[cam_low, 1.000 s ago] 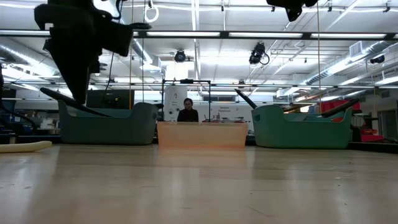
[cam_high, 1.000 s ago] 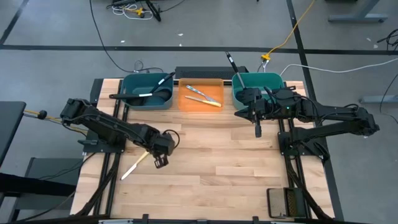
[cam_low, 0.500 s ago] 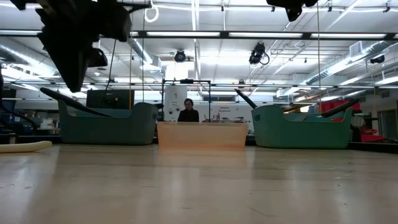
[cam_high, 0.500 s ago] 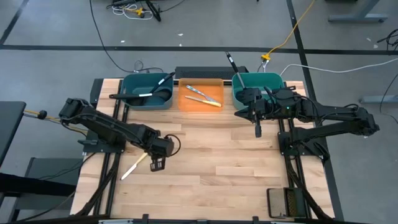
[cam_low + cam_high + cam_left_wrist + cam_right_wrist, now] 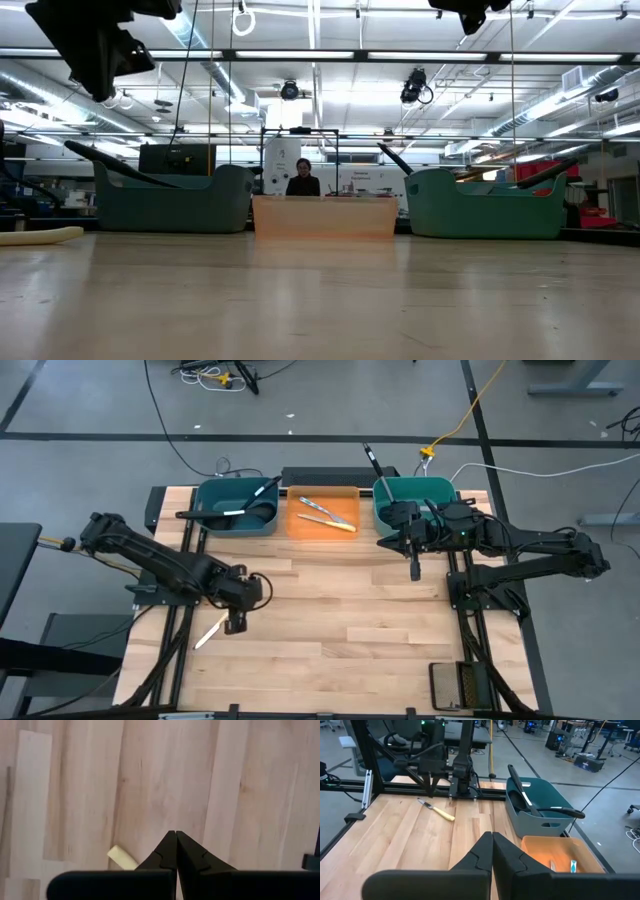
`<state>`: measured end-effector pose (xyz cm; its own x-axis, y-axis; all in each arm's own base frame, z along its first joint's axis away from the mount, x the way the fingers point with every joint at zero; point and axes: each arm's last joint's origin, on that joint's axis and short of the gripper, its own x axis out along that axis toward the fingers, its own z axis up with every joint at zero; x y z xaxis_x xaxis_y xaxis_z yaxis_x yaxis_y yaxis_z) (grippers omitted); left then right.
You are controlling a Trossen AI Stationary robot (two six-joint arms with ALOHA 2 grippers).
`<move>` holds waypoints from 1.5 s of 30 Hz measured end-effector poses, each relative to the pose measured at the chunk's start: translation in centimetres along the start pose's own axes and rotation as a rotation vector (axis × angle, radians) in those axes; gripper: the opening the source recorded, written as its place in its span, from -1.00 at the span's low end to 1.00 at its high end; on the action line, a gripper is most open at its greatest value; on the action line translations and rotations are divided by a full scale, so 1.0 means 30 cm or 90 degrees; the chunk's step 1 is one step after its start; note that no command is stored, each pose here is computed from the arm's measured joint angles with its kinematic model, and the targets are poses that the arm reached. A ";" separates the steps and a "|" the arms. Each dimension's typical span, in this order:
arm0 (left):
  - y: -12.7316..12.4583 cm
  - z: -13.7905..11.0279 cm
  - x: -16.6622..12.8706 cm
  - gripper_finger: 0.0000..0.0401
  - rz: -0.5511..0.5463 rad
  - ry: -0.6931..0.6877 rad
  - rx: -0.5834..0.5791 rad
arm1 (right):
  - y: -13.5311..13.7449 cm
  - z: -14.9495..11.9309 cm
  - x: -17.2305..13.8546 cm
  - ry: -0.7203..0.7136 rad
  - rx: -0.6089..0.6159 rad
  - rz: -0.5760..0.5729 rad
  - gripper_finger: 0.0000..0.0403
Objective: Pick & Place Kitchen Items
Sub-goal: Put the yellow knife into the orange bin
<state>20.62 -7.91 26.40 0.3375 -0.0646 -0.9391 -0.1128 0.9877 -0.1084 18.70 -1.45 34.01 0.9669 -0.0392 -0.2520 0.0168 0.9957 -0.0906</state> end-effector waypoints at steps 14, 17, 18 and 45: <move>0.017 -0.010 -0.018 -0.98 0.052 -0.020 0.043 | 0.000 0.000 0.000 -0.001 -0.003 0.000 -0.96; 0.018 -0.009 -0.018 -0.97 0.060 -0.024 0.044 | 0.000 0.000 0.000 -0.001 0.000 0.000 -0.96; 0.018 -0.009 -0.018 -0.98 0.060 -0.023 0.044 | 0.000 0.000 0.000 -0.001 0.000 0.000 -0.96; 0.082 -0.162 0.145 -0.93 0.054 0.070 0.063 | 0.000 -0.004 0.000 0.008 0.012 -0.004 -0.96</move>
<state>17.26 -6.47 20.46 0.2250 0.0104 -0.9743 -0.0417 0.9991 0.0010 18.67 -1.47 33.90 0.9633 -0.0462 -0.2643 0.0275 0.9969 -0.0742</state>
